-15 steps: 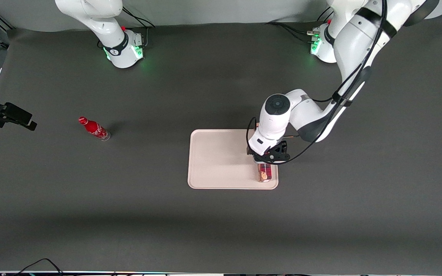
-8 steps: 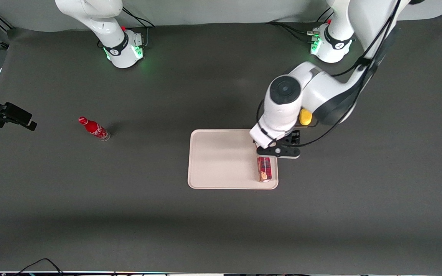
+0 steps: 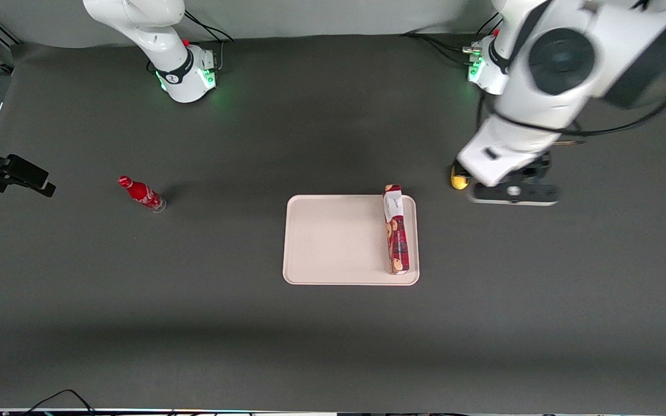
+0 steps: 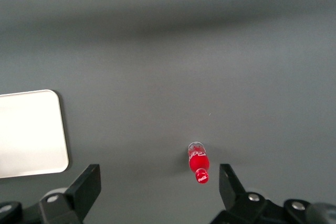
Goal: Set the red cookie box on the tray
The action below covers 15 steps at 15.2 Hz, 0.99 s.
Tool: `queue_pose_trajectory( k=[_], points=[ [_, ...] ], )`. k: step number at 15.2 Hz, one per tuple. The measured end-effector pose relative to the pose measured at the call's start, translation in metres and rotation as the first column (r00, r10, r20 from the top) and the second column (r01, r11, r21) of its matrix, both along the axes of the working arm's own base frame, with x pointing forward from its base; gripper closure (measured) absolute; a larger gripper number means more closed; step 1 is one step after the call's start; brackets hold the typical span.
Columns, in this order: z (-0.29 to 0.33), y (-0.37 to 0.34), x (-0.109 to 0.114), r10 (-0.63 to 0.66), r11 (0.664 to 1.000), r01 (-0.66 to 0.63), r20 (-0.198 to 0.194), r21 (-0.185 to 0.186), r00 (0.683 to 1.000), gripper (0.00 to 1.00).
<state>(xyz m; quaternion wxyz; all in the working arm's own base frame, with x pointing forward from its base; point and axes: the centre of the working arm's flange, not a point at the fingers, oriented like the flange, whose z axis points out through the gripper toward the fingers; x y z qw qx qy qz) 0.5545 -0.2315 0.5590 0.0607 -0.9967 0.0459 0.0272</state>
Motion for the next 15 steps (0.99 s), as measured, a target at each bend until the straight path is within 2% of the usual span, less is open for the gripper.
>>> queue_pose_trajectory(
  k=[2,3,6,9,11,15],
  points=[
    [0.024,0.052,0.006,0.062,0.997,-0.062,0.008,-0.049,0.998,0.00],
    [0.033,0.072,0.006,0.089,0.994,-0.088,0.017,-0.058,0.996,0.00],
    [0.030,0.105,0.003,0.123,0.991,-0.120,0.044,-0.060,0.991,0.00],
    [0.009,0.138,-0.004,0.168,0.982,-0.164,0.038,-0.096,0.985,0.00],
    [-0.002,0.161,-0.010,0.176,0.979,-0.168,0.057,-0.115,0.983,0.00],
    [-0.005,0.161,-0.022,0.163,0.980,-0.154,0.065,-0.124,0.984,0.00]
  ],
)
